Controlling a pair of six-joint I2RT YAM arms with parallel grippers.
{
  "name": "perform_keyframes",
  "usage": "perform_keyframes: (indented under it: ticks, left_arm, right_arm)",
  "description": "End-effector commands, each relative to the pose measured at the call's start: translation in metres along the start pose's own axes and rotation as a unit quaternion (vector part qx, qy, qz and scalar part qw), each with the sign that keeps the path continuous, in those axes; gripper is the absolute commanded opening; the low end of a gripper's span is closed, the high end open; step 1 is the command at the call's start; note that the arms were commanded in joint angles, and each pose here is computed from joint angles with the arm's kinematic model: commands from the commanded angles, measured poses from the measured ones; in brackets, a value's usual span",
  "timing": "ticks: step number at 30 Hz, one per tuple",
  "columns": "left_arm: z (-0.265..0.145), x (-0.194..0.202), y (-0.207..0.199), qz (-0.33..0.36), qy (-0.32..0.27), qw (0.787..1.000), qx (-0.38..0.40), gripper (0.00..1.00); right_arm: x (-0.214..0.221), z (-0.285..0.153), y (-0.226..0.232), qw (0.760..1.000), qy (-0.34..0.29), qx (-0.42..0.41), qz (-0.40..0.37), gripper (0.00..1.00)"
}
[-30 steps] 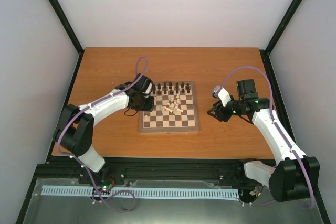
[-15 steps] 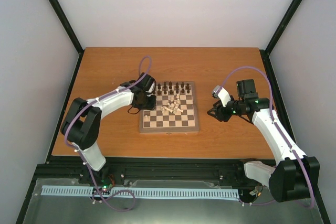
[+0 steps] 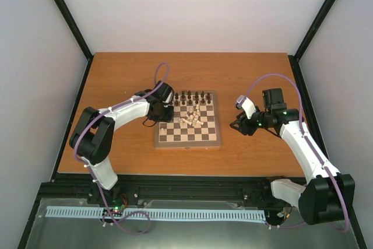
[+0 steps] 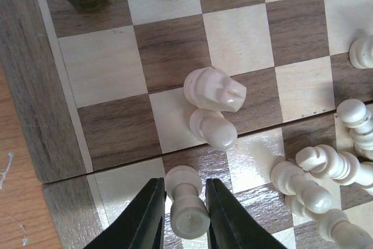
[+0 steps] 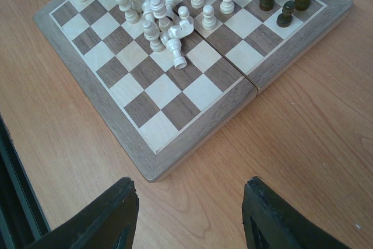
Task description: Set up the chess pieces on the board
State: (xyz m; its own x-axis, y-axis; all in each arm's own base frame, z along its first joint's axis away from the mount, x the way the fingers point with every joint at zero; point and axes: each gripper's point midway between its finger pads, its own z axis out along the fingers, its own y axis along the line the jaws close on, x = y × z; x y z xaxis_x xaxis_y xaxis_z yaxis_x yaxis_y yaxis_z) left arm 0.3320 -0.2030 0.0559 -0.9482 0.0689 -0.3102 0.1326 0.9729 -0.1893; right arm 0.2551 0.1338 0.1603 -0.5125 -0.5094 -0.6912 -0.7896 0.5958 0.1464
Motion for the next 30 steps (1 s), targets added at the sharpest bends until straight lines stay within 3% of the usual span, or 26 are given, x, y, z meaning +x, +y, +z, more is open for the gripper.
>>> perform_keyframes:
  ticks: [1, 6, 13, 21, 30]
  left_arm:
    - [-0.007, -0.014, -0.012, 0.002, -0.022, 1.000, 0.012, 0.18]
    - [-0.026, -0.008, -0.010, 0.004, -0.026, 1.000, 0.008, 0.11]
    - [-0.087, 0.011, -0.004, 0.011, -0.067, 0.998, 0.018, 0.11]
    - [-0.097, 0.069, -0.006, 0.087, -0.015, 0.996, 0.009, 0.12]
    - [-0.087, 0.094, -0.009, 0.117, -0.030, 0.993, -0.003, 0.12]
  right_arm:
    - [0.002, 0.001, 0.003, 1.000, 0.001, -0.002, -0.008, 0.51]
    - [0.003, 0.001, 0.002, 1.000, 0.002, -0.002, -0.009, 0.51]
    - [-0.002, -0.003, 0.007, 1.000, -0.009, -0.007, -0.018, 0.51]
    - [-0.008, -0.007, 0.013, 0.999, -0.023, -0.004, -0.034, 0.50]
    - [-0.006, -0.008, 0.006, 0.999, -0.020, 0.018, -0.033, 0.50]
